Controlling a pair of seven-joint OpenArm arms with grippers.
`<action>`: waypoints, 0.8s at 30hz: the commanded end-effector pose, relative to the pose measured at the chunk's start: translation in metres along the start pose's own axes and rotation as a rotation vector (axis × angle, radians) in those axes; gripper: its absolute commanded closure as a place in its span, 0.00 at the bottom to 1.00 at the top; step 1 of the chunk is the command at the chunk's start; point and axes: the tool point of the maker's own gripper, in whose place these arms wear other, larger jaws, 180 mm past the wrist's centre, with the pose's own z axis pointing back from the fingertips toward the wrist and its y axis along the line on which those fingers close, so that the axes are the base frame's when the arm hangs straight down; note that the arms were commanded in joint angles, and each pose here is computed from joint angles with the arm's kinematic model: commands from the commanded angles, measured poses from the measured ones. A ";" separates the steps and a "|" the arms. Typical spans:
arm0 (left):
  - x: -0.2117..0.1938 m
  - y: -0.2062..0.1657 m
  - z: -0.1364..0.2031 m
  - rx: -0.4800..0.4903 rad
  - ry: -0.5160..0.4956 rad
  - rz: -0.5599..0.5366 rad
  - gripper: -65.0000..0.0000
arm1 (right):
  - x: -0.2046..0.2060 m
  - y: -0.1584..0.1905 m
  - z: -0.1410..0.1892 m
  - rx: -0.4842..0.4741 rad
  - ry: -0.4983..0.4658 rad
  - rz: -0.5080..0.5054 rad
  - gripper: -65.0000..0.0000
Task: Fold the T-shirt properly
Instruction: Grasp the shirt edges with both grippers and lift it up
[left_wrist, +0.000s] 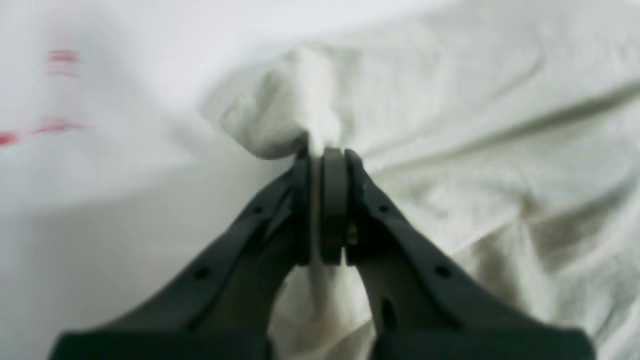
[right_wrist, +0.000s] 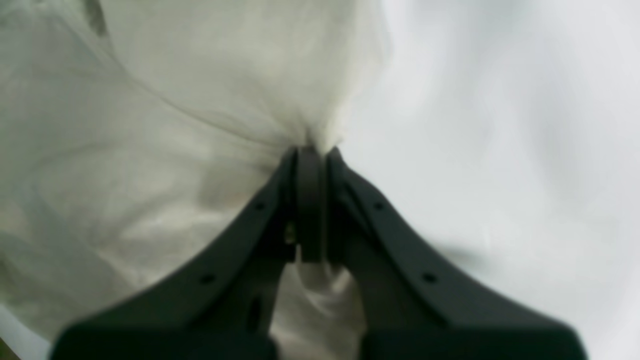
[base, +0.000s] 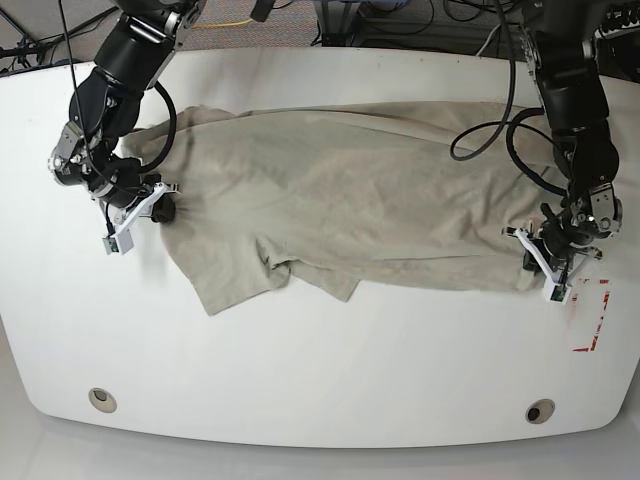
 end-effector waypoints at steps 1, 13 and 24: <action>0.046 0.008 0.017 0.028 -0.110 -0.038 1.00 | 0.033 -0.002 0.009 -0.007 -0.083 0.035 1.00; 0.134 0.000 0.093 0.148 -0.303 -0.228 1.00 | 0.125 -0.031 0.047 -0.094 -0.200 0.139 1.00; 0.220 0.001 0.166 0.278 -0.499 -0.312 1.00 | 0.255 0.008 0.088 -0.122 -0.349 0.397 1.00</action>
